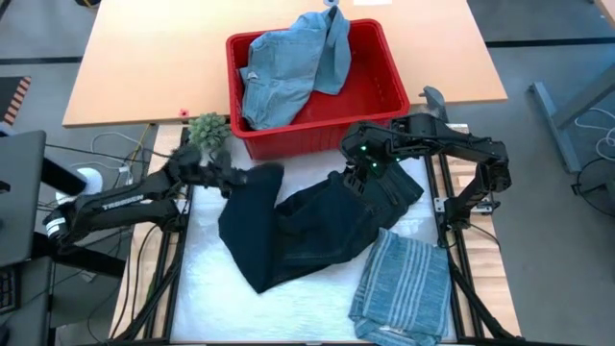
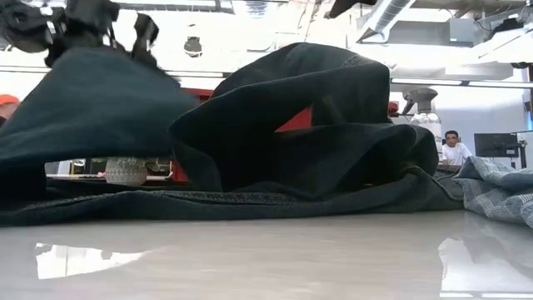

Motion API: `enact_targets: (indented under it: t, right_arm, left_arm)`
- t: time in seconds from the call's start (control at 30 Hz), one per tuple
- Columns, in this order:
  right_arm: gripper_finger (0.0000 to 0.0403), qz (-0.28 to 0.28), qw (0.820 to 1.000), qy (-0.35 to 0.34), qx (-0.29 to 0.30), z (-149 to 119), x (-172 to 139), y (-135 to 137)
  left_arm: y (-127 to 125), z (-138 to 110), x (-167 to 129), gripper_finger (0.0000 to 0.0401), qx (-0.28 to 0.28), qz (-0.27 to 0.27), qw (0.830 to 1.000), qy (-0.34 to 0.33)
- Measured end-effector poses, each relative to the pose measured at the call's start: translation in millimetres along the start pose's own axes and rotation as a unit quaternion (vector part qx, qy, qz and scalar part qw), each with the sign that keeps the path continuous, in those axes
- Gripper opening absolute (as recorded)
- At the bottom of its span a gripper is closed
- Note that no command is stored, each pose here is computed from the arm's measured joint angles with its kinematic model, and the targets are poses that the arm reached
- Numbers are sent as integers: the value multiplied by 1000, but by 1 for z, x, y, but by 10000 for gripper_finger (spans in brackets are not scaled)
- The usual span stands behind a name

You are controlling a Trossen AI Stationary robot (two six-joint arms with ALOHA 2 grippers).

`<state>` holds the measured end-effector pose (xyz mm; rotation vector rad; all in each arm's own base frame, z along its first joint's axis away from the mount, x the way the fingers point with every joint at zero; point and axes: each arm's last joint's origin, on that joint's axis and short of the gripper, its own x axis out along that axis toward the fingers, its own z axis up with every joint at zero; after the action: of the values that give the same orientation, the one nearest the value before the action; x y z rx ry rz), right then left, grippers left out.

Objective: Fold Laundry from Bin
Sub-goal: Fold the blue denim pants

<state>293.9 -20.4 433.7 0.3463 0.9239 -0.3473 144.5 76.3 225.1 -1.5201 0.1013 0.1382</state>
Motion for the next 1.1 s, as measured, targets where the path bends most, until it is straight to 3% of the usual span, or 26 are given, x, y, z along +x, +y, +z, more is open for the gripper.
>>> enact_targets:
  t: [0.13,0.33,0.43,0.53,0.8,1.1]
  right_arm:
    - [254,15,1000,-23,-7,2,13,8]
    - [254,79,984,-159,-19,18,38,33]
    - [254,120,963,-243,-6,25,54,45]
    - [254,157,939,-304,44,24,79,48]
    - [254,182,892,-380,163,-2,136,29]
    - [254,179,874,-411,188,2,142,6]
  left_arm:
    - [-44,-7,-16,0,64,-82,995,-1]
    - [-91,-25,-46,0,171,-174,970,6]
    - [-95,-31,-54,0,194,-182,964,-3]
    - [-94,-34,-58,0,200,-179,963,-8]
    - [-95,-35,-61,0,215,-185,959,-15]
    - [-105,-34,-62,0,235,-228,944,-32]
